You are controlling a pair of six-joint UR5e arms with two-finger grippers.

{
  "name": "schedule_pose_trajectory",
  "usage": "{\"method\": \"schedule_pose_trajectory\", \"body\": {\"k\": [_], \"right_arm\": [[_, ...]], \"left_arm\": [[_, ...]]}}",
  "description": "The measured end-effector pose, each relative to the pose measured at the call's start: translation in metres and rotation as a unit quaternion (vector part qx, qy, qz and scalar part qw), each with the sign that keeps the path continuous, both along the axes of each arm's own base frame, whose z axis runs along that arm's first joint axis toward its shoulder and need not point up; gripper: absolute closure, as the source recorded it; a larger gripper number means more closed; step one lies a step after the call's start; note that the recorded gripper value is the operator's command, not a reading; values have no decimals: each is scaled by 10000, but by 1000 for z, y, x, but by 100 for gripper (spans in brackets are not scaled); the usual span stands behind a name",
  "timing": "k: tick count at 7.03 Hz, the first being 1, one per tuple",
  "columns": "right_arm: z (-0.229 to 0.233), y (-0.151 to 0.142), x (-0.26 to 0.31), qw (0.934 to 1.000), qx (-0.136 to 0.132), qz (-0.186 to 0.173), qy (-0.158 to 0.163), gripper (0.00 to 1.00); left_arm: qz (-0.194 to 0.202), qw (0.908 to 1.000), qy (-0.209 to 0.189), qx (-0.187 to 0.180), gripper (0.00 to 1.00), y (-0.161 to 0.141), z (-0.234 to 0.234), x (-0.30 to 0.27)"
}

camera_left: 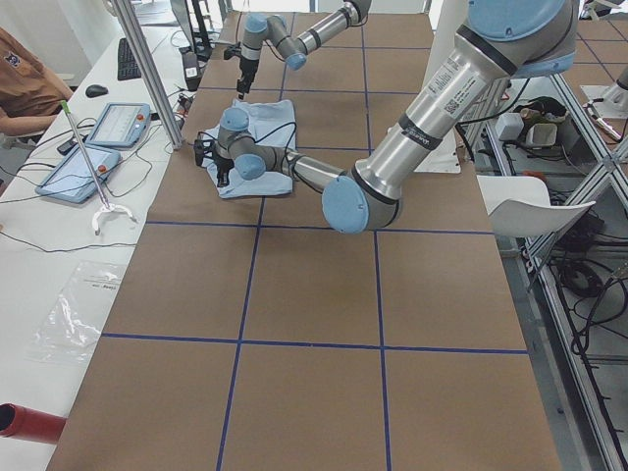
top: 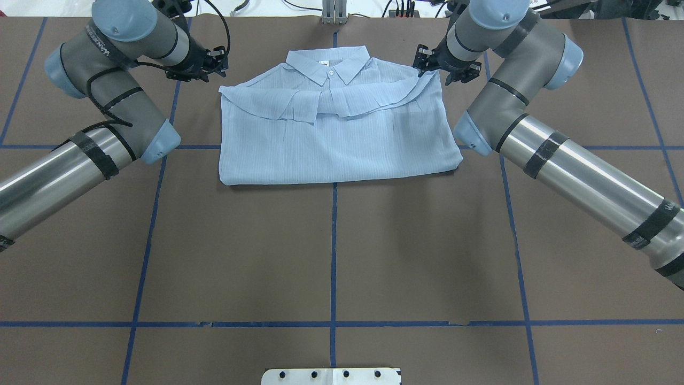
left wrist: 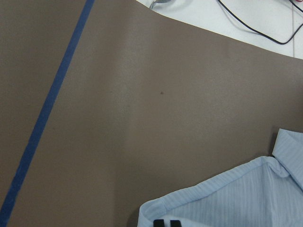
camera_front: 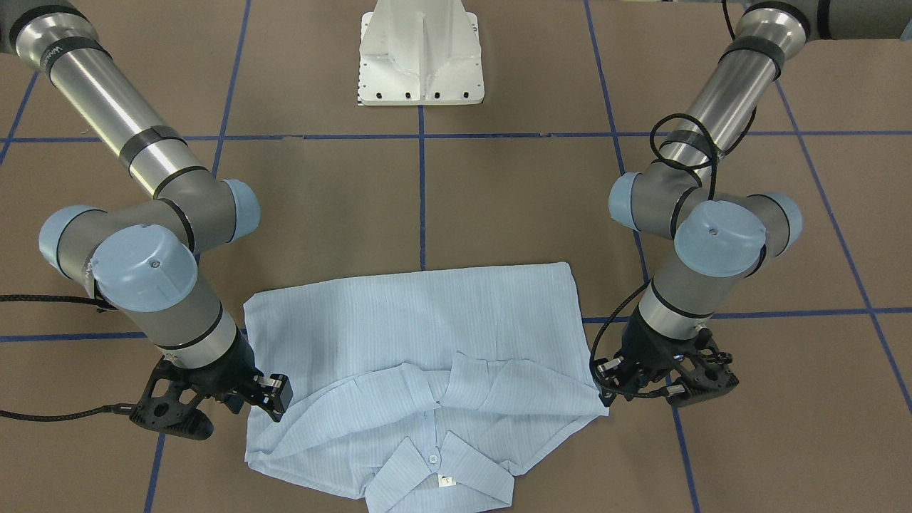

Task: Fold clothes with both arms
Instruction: 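Move the right gripper down to the folded shirt's side edge and grasp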

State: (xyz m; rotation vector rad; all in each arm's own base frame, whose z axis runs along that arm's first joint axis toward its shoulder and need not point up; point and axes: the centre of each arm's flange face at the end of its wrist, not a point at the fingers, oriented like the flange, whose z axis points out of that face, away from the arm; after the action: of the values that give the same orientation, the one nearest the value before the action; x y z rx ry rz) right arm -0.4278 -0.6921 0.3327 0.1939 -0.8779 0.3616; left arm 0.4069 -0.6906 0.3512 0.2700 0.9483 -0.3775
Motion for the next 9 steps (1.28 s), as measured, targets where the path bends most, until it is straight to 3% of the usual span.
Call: {"method": "schedule_pose_trajectory", "body": {"k": [3, 6, 7, 9], "right_arm": [[11, 20, 13, 9996, 104, -257, -103, 0], [49, 86, 31, 9965, 94, -785, -257, 2], [60, 104, 19, 9952, 44, -945, -234, 8], [76, 125, 0, 9933, -50, -1139, -162, 50]], "left_arm": [[41, 9999, -54, 78, 0, 6, 7, -7], [41, 9999, -4, 151, 0, 18, 6, -17], [40, 9999, 1, 157, 0, 18, 6, -17], [37, 9998, 14, 169, 0, 19, 4, -18]]}}
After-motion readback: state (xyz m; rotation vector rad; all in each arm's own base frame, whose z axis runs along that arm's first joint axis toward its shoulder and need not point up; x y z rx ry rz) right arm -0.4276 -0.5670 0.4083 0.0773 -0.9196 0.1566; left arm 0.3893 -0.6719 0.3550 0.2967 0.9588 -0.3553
